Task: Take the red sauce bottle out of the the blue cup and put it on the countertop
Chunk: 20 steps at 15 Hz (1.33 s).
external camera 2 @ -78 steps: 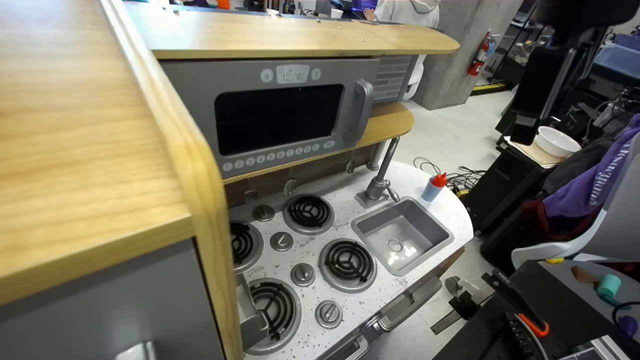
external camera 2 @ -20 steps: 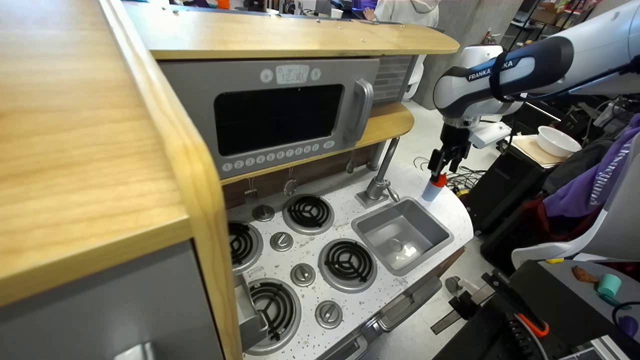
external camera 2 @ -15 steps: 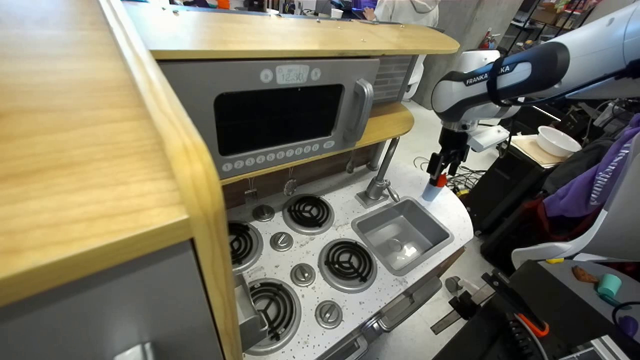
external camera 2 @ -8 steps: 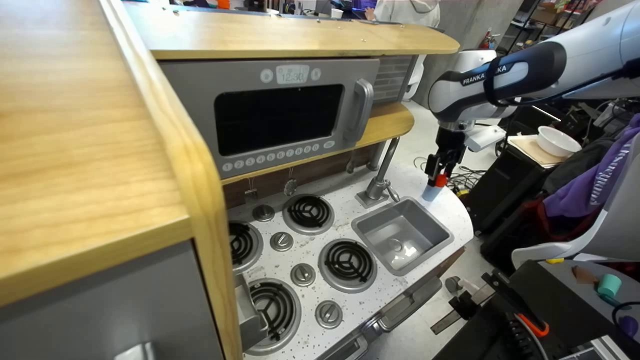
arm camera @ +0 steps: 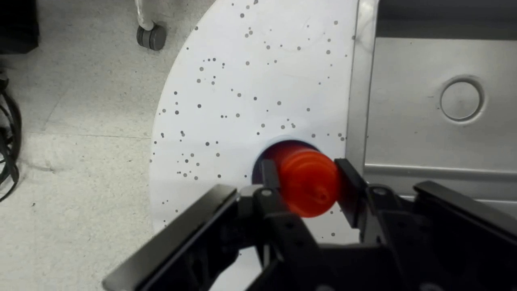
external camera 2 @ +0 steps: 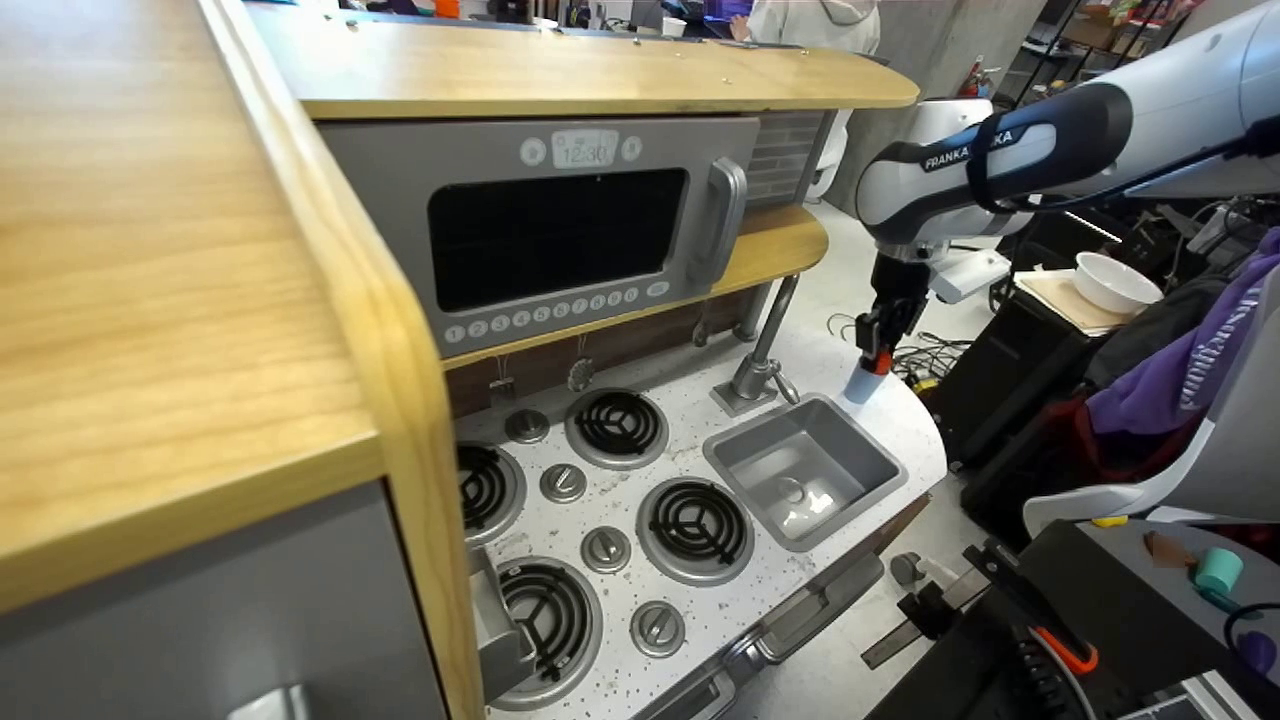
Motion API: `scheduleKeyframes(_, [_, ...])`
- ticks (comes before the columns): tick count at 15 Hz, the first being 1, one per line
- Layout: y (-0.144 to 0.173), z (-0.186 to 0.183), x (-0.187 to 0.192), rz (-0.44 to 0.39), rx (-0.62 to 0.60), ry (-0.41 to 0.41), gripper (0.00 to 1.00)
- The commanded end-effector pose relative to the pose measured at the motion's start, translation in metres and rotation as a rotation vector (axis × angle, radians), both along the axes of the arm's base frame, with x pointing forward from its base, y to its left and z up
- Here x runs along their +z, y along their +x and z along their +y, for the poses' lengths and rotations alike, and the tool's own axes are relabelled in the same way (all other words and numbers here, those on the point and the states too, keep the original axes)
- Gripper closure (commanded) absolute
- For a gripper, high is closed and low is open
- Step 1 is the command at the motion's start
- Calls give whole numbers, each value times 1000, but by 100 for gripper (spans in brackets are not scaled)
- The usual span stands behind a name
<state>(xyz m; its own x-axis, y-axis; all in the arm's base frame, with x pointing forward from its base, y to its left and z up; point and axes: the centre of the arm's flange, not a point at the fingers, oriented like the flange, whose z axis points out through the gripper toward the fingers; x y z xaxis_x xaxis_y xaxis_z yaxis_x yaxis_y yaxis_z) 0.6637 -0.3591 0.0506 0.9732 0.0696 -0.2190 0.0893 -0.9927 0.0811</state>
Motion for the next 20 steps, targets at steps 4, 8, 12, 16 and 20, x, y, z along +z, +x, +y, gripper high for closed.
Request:
scheduleKeyframes(4, [-5,-4,45,13,23,-30,87])
scheduleKeyframes(8, [-7,-10,102,22,49,-44,87])
scheduleKeyframes(12, [-22,-7,124,60,106,-81,87])
scheduleKeyframes(16, [-27,12,146,65,156,-54,87])
scheduleKeyframes(20, [-41,33,143,115,141,-30,87])
